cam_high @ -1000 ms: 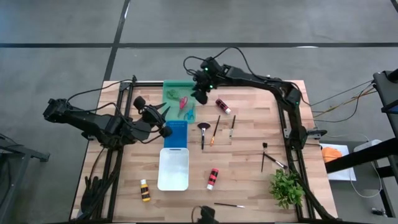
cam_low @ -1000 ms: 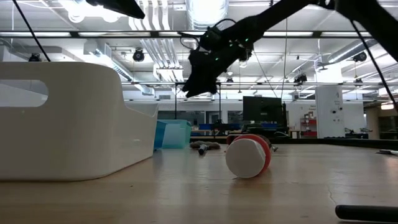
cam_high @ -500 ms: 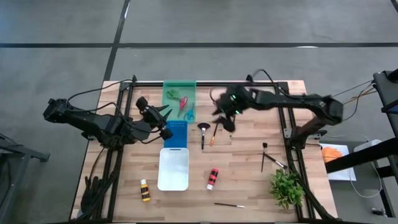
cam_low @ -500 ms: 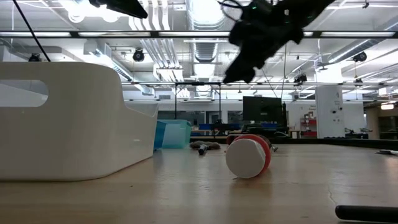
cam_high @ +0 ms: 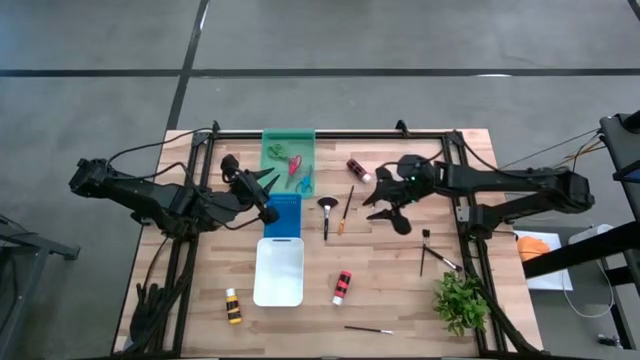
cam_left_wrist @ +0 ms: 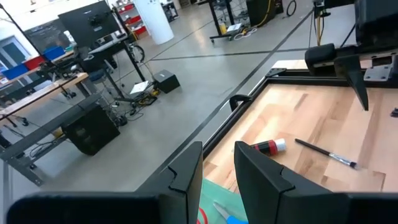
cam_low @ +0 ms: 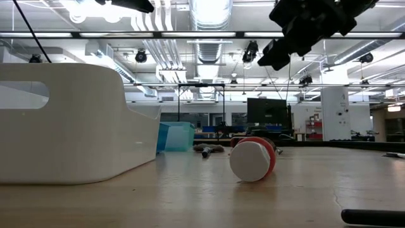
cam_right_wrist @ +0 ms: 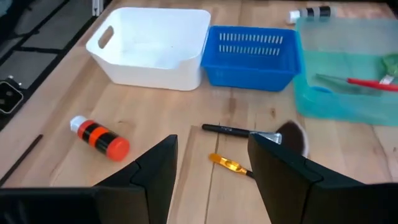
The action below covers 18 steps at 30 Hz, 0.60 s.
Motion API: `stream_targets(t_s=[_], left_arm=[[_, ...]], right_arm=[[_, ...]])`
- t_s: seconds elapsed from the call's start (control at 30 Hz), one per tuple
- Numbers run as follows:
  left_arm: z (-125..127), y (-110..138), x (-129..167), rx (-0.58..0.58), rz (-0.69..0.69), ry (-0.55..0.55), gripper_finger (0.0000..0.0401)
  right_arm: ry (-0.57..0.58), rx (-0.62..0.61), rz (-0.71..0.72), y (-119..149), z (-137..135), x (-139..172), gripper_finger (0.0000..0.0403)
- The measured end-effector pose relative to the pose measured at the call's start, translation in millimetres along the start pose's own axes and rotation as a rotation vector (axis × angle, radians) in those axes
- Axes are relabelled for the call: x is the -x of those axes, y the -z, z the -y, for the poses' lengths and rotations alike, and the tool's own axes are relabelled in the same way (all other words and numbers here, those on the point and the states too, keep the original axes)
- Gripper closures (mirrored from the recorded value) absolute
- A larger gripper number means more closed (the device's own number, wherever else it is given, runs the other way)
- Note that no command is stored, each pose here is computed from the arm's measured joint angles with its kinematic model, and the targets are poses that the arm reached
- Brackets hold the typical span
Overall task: Pick & Place Paint Supplies
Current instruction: Put the red paint bottle into the blue bin
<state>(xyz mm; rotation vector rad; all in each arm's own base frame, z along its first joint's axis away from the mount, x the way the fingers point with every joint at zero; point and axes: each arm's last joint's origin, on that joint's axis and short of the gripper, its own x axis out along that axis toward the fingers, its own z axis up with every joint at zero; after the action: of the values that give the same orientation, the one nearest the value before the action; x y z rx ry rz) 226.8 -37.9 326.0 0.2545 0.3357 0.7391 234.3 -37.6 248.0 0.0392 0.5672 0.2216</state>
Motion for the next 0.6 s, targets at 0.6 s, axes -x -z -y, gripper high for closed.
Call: stream_targets(t_s=[0.6], left_arm=[[0.0,0.1,0.0,-0.001,0.000,0.000,0.0301]], right_arm=[[0.213,-0.052,-0.059,2.0,6.3,-1.6,0.0210]])
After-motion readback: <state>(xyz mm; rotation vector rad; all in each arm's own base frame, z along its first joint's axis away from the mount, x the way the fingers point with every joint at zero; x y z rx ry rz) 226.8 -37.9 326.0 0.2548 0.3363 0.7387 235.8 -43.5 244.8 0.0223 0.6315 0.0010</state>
